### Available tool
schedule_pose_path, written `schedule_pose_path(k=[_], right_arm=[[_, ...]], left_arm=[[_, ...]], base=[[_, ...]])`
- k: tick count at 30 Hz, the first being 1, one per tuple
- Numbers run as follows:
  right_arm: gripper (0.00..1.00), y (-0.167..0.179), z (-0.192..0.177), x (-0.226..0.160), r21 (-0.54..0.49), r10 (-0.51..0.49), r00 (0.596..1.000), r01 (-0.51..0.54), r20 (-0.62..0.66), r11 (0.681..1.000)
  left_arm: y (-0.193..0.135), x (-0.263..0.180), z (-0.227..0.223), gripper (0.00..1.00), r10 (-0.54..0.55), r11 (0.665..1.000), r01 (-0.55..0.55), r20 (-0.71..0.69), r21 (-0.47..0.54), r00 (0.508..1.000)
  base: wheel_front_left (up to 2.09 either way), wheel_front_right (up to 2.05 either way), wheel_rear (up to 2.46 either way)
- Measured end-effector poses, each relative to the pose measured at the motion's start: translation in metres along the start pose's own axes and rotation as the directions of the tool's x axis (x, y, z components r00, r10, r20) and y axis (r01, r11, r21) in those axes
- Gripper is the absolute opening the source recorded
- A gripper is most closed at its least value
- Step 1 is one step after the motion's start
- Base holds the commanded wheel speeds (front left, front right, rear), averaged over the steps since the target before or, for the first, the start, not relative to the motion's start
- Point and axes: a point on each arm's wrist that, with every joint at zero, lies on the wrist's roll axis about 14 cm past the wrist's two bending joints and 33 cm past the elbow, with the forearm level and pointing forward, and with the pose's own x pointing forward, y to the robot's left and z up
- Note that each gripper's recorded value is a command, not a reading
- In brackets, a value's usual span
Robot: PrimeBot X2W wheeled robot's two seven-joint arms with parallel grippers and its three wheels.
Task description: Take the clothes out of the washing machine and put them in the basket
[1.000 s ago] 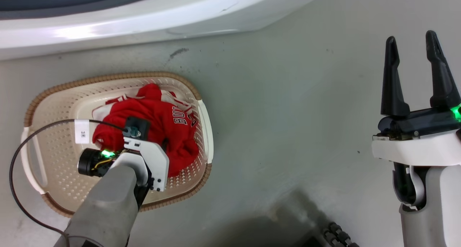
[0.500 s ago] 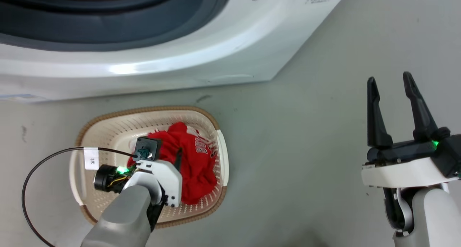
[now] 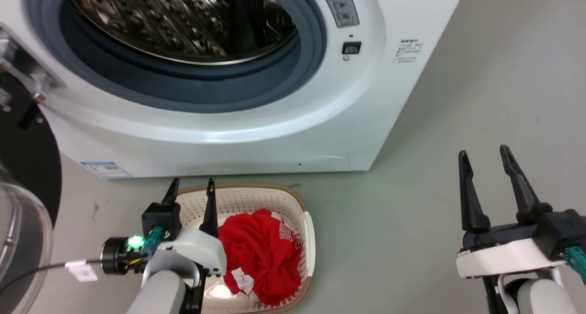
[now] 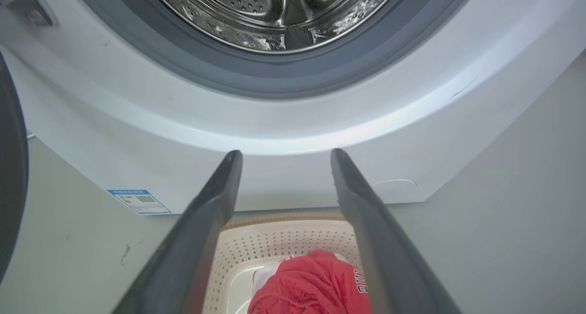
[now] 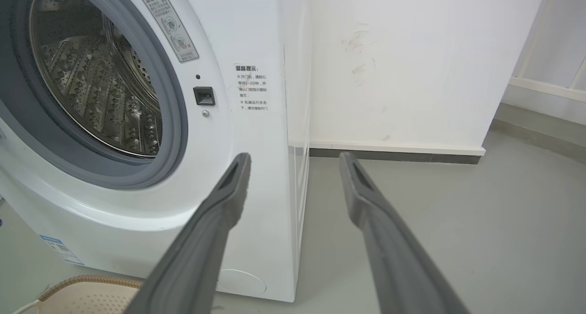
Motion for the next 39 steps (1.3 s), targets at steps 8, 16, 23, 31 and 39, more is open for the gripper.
schedule_pose_path(k=[8, 16, 23, 31, 39], right_arm=[[1.0, 0.008, 0.021, -0.016, -0.005, 0.019, 0.999, -0.018, 0.046, 1.0], [1.0, 0.01, 0.032, -0.038, -0.006, 0.017, 0.997, -0.017, 0.069, 1.0], [1.0, 0.012, 0.039, -0.05, -0.006, 0.022, 0.996, -0.021, 0.086, 1.0], [1.0, 0.015, 0.042, -0.058, -0.005, 0.028, 0.995, -0.028, 0.095, 1.0], [1.0, 0.015, 0.043, -0.062, 0.0, 0.025, 0.995, -0.025, 0.096, 1.0]], left_arm=[[0.012, -0.04, 0.062, 1.0, 0.079, 0.997, -0.078, 0.215, -0.013, 0.973], [0.023, -0.08, 0.094, 1.0, 0.132, 0.991, -0.135, 0.331, -0.014, 0.934], [0.025, -0.102, 0.099, 1.0, 0.141, 0.989, -0.147, 0.361, -0.009, 0.922], [0.027, -0.113, 0.093, 1.0, 0.148, 0.988, -0.157, 0.353, -0.005, 0.924], [0.026, -0.115, 0.088, 1.0, 0.142, 0.988, -0.153, 0.341, 0.003, 0.929]], base=[[0.0, 0.0, 0.0], [0.0, 0.0, 0.0], [0.0, 0.0, 0.0], [0.0, 0.0, 0.0], [0.0, 0.0, 0.0]])
